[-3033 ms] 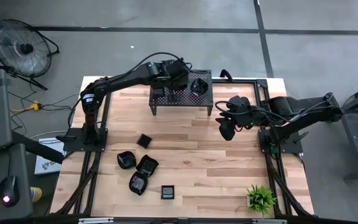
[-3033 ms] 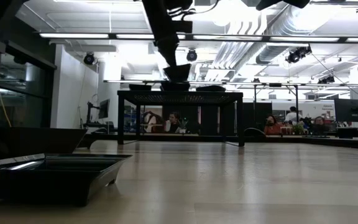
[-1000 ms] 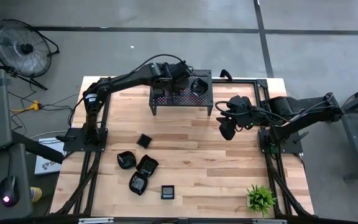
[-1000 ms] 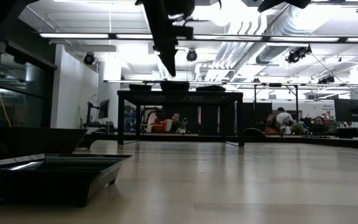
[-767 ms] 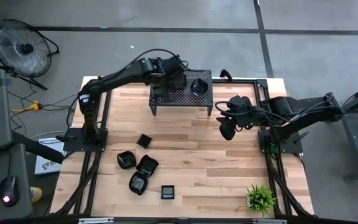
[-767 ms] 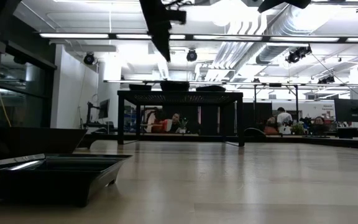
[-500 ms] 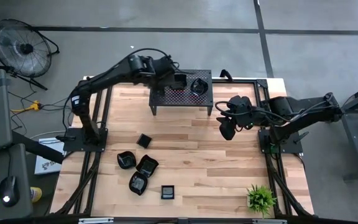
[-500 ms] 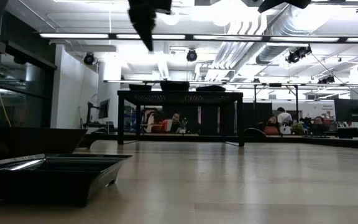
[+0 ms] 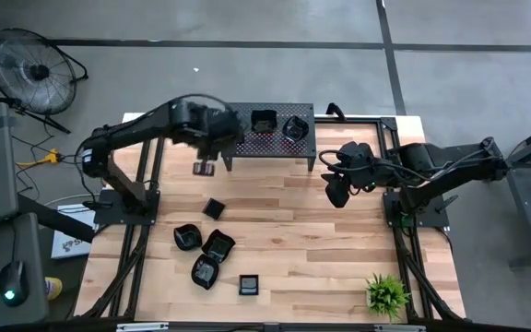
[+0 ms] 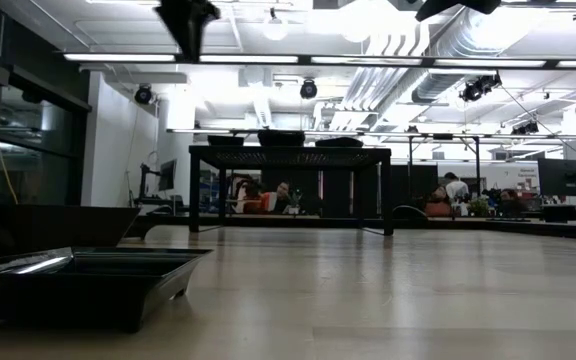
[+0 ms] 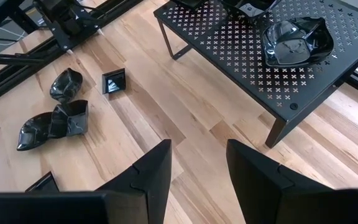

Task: Pick & Place Mini shaped plates
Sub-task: Stack the square plate on top of the square plate on the shelf

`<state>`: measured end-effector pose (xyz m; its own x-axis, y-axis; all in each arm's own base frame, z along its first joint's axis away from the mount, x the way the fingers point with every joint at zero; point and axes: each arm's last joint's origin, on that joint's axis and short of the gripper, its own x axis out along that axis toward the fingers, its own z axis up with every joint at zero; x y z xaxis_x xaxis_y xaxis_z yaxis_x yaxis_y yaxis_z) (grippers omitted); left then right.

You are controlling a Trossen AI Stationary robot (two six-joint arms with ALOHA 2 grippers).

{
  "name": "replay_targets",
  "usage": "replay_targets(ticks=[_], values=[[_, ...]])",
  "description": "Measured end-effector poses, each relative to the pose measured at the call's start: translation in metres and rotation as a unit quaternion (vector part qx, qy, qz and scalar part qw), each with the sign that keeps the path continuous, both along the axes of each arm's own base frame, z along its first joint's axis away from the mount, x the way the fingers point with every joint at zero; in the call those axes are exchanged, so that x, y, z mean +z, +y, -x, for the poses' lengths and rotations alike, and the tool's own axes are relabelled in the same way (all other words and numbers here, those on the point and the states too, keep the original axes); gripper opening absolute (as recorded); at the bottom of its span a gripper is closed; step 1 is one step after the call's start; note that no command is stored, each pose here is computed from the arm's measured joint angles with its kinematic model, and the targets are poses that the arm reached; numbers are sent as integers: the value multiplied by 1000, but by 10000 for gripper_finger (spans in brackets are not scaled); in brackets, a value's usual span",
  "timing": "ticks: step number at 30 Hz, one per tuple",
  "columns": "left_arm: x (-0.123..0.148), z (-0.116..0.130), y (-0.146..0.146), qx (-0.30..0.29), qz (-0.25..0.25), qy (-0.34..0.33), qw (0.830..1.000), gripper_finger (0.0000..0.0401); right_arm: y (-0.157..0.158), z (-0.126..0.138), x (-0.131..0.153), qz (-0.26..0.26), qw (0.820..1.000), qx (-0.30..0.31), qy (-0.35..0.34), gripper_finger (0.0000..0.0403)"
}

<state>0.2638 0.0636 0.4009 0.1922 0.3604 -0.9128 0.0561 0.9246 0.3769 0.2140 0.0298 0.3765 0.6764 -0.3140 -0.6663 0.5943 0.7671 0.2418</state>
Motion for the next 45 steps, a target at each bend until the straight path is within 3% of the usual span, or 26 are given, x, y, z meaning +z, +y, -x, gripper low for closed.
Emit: replay_targets(ticks=[5, 11, 20, 25, 29, 45], values=[[-19, 30, -22, -1, 10, 7, 1000, 115, 0, 0, 0, 0, 1000, 0, 1, 149], [-51, 64, -44, -28, 47, -61, 997, 115, 0, 0, 0, -1, 1000, 0, 1, 149], [-118, 100, -62, -86, 87, -89, 988, 115, 0, 0, 0, -1, 1000, -2, 0, 149], [-159, 101, -71, -118, 134, -76, 981, 115, 0, 0, 0, -6, 1000, -8, -3, 149], [-181, 96, -77, -137, 137, -85, 977, 115, 0, 0, 0, -5, 1000, -11, -4, 149], [-212, 73, -90, -175, 131, -59, 974, 115, 0, 0, 0, -4, 1000, -13, -4, 149]])
